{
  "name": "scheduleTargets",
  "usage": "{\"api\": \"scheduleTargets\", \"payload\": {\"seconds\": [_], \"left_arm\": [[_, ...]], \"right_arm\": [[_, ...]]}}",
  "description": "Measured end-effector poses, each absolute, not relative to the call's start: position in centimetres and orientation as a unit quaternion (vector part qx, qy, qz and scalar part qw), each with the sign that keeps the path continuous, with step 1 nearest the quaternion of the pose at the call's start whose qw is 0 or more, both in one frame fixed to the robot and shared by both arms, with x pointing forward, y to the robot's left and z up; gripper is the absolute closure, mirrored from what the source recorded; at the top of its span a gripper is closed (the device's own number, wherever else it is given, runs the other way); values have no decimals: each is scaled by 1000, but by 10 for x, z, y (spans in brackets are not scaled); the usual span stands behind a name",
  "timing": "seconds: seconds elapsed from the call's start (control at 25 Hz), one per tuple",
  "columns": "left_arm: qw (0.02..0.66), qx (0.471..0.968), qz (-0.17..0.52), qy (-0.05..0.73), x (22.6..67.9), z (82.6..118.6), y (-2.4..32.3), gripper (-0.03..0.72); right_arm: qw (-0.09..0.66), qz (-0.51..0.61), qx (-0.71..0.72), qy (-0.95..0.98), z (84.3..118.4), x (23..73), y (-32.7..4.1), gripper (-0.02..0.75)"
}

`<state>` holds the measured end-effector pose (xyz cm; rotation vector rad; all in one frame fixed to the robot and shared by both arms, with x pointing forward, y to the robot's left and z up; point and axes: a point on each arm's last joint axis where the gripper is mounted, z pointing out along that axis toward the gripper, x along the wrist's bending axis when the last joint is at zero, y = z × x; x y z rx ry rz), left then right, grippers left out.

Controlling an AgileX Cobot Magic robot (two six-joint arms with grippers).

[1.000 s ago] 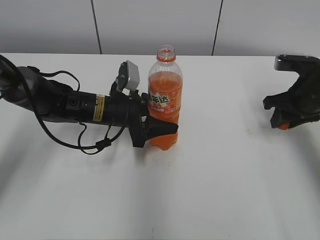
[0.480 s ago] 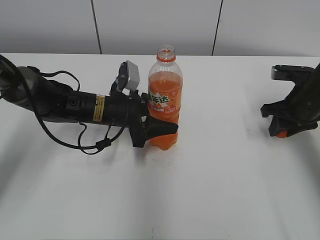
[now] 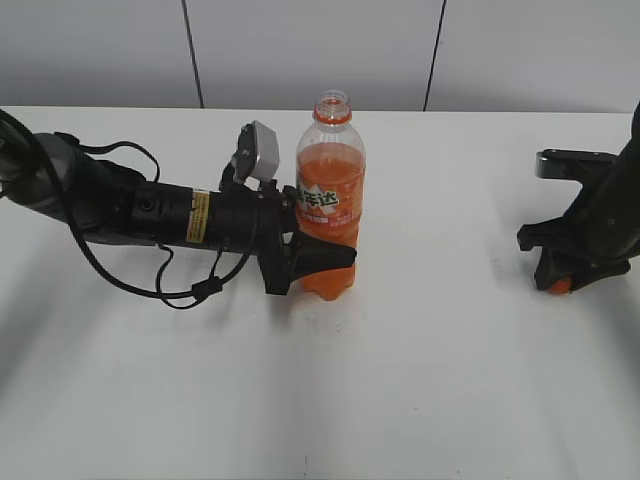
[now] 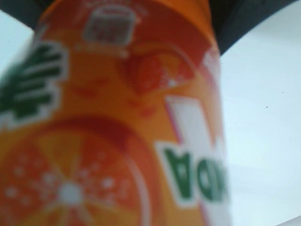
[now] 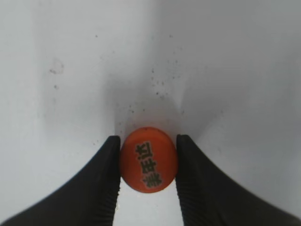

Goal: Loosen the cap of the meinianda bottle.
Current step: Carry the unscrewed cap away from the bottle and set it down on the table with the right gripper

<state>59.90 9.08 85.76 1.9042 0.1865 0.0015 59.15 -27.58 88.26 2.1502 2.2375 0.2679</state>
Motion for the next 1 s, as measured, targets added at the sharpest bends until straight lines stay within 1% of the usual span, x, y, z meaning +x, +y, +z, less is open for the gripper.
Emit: {"api": "scheduleTargets", "payload": {"seconds": [0.12,0.2,0.4,0.48,0.76,0.88,1.0], "left_arm": [[576,813,1,80,599,858,91,281],[576,813,1,80,599,858,91,281],[576,813,1,80,599,858,91,281],[576,813,1,80,599,858,91,281],[576,813,1,80,599,858,91,281],[576,813,1,80,599,858,91,281],[576,813,1,80,599,858,91,279]], "right_arm": [[9,83,690,719,882,591,-276,464],[8,81,690,719,882,590,-276,443],[8,81,690,719,882,590,-276,260],[8,81,691,718,882,590,-276,226],[-18,64,699,712,889,589,-275,207],[-19,71,698,713,909,594,-273,206],[3,96,694,713,936,598,-273,206]]}}
